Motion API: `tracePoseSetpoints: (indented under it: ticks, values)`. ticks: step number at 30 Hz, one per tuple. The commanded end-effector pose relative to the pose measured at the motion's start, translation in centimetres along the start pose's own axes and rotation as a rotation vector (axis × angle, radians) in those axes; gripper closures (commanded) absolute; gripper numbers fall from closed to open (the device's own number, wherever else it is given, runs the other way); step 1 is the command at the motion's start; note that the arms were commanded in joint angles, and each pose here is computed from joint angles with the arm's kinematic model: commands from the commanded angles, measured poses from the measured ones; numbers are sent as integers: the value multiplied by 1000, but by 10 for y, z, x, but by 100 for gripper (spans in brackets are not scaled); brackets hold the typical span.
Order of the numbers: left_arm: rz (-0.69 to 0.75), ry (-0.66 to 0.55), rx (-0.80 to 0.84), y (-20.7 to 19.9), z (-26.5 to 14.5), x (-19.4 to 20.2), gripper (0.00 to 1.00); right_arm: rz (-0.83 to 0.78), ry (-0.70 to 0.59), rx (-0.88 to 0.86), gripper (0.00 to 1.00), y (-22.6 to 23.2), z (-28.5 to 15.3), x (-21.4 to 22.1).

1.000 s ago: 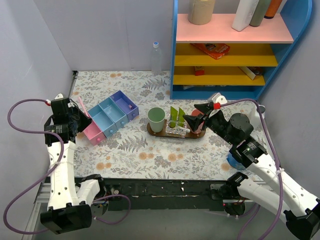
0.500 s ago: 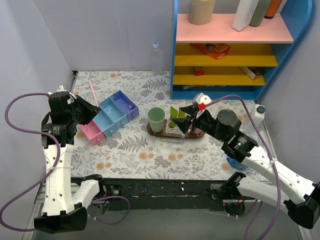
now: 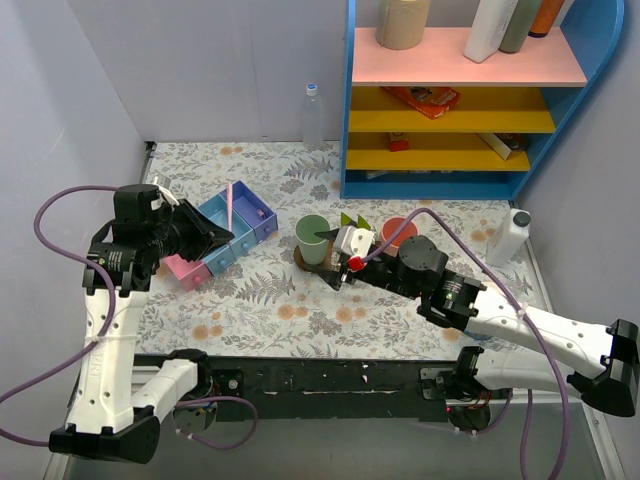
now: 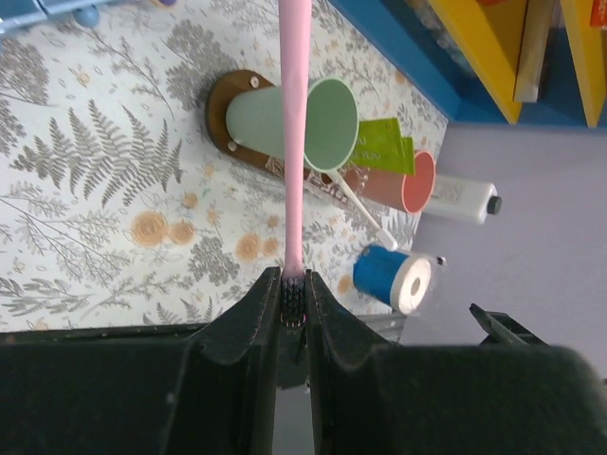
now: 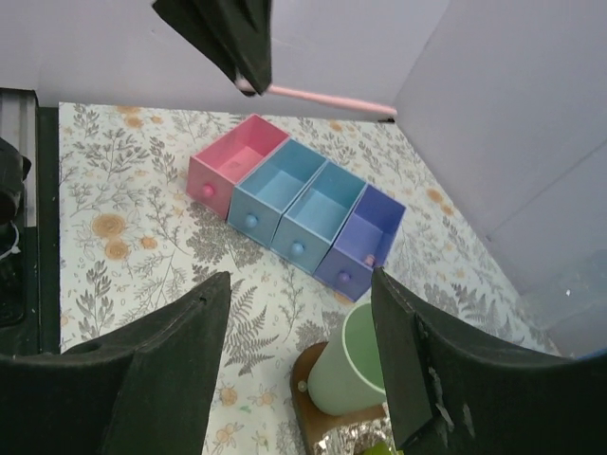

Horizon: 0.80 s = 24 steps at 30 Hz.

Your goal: Prepare toiletry sets of a toothbrush and toothpaste on the tray

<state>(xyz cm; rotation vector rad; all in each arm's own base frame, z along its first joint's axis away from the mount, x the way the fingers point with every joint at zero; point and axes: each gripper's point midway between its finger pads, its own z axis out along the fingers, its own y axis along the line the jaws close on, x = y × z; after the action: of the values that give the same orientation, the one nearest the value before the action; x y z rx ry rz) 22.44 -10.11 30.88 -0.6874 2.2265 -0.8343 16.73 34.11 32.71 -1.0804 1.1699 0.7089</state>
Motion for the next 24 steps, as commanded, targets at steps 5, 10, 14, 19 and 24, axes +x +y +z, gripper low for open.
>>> tracePoseSetpoints:
  ticks: [5,10,14,19,24]
  values:
    - [6,237,6,-15,-22,32,100,-194,-181,36,32,10,6,-42]
    - [-3,329,35,-23,-27,43,100,-222,-185,25,32,22,19,-40]
    - [-34,405,63,-23,-27,56,100,-241,-191,-18,35,35,35,-42]
    - [-17,408,59,-21,-25,56,100,-248,-205,-45,38,42,53,-43]
    - [-15,431,84,-25,-27,58,100,-281,-194,-37,39,40,72,-41]
